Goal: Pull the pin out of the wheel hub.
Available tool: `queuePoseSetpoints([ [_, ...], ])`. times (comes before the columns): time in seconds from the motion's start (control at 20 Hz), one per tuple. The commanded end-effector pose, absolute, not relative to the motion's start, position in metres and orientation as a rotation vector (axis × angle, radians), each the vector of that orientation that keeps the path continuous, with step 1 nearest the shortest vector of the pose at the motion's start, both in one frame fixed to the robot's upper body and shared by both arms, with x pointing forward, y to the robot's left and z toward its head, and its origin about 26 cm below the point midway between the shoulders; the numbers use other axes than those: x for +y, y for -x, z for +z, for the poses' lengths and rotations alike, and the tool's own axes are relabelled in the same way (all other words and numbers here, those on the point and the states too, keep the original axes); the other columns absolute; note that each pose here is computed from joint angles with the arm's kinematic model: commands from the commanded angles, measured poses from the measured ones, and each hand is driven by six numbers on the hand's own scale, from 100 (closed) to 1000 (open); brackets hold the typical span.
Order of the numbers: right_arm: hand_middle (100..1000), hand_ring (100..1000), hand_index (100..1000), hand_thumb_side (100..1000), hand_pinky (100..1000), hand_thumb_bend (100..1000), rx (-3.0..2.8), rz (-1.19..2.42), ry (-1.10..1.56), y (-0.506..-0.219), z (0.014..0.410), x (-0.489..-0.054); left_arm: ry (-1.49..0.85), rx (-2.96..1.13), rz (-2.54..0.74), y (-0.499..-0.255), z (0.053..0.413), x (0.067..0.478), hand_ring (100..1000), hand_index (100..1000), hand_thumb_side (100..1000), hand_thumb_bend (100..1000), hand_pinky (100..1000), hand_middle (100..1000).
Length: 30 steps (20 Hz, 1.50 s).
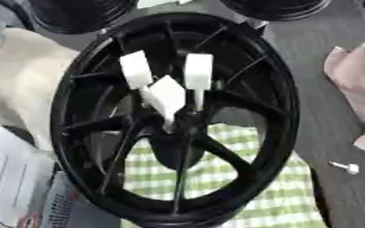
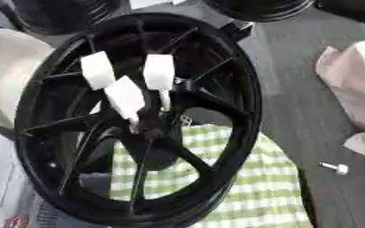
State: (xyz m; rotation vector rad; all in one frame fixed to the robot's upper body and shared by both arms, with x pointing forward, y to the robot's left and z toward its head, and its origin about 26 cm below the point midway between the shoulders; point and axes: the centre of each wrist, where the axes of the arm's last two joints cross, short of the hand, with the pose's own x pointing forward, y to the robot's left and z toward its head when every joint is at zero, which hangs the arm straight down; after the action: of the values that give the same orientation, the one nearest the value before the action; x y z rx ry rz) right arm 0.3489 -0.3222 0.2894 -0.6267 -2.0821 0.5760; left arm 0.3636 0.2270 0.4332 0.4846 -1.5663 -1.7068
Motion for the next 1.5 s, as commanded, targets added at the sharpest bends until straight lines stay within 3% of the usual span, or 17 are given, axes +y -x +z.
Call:
queuePoseSetpoints([
  [0.05, 662, 719, 762, 394, 845, 325, -2.109, 0.588, 0.660, -0.345, 0.302, -0.325, -0.555, -1.604, -1.656, -0.354, 0.449, 0.242, 808, 830, 584, 711, 824, 714],
  [0.45, 662, 719, 763, 393, 845, 329, -2.110, 0.589, 0.662, -0.345, 0.302, -0.326, -0.542, -1.630, -1.623, -0.353, 0.447, 0.246, 808, 834, 582, 721, 824, 716],
  [0.5, 662, 719, 763, 393, 845, 329, -2.109, 0.589, 0.662, -0.345, 0.302, -0.326, -0.544, -1.616, -1.637, -0.353, 0.445, 0.244, 809, 834, 515, 804, 826, 718],
  [0.55, 662, 719, 763, 393, 845, 329, -2.109, 0.589, 0.662, -0.345, 0.302, -0.326, -0.549, -1.602, -1.651, -0.353, 0.444, 0.241, 809, 834, 580, 717, 826, 718],
  [0.65, 662, 719, 763, 393, 845, 330, -2.110, 0.590, 0.660, -0.345, 0.302, -0.325, -0.556, -1.557, -1.703, -0.351, 0.437, 0.233, 813, 834, 571, 706, 831, 724],
  [1.5, 663, 719, 763, 394, 846, 336, -2.100, 0.598, 0.657, -0.347, 0.300, -0.325, -0.477, -1.362, -1.773, -0.374, 0.405, 0.195, 851, 863, 485, 769, 855, 769],
])
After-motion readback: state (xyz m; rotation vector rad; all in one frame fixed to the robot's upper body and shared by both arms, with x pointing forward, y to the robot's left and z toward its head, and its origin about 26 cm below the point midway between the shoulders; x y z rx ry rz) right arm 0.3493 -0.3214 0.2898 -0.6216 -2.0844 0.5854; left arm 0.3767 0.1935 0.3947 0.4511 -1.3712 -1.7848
